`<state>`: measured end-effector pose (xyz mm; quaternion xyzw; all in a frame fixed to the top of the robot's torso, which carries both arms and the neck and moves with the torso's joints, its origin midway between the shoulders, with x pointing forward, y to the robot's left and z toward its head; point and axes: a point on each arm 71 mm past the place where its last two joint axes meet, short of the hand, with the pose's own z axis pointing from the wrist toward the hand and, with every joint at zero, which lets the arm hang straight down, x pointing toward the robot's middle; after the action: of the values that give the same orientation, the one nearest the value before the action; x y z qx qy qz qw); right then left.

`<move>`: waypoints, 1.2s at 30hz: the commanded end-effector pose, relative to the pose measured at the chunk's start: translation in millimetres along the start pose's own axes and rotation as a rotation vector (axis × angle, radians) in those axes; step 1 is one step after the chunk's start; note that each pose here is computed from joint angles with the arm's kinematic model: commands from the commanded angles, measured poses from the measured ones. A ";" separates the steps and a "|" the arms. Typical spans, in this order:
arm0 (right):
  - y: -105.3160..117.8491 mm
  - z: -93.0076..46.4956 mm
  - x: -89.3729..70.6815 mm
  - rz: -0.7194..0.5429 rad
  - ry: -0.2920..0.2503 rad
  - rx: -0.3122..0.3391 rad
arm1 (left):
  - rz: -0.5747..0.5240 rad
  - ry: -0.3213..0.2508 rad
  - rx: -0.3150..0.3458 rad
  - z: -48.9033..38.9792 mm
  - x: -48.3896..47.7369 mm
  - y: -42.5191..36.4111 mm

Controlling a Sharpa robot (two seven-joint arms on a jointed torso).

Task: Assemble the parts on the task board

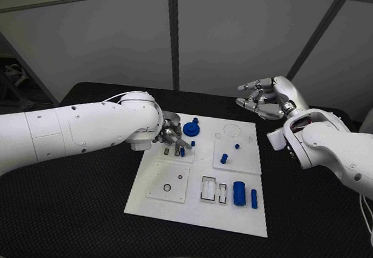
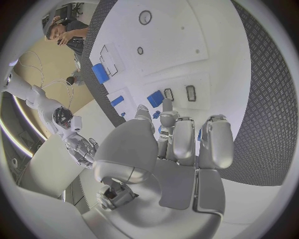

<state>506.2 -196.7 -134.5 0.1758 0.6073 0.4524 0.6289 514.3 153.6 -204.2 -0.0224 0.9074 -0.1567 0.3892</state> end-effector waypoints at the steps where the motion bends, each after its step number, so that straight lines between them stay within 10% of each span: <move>1: 1.0 0.9 0.3 0.003 0.007 0.000 | 0.022 0.016 -0.009 0.0 0.4 -0.5; 36: -1.2 2.8 0.2 0.004 0.005 0.009 | -0.021 0.047 0.007 -0.1 2.8 -2.4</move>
<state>508.7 -196.7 -136.2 0.1784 0.6111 0.4489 0.6270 513.4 150.8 -204.3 -0.0229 0.9120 -0.1620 0.3762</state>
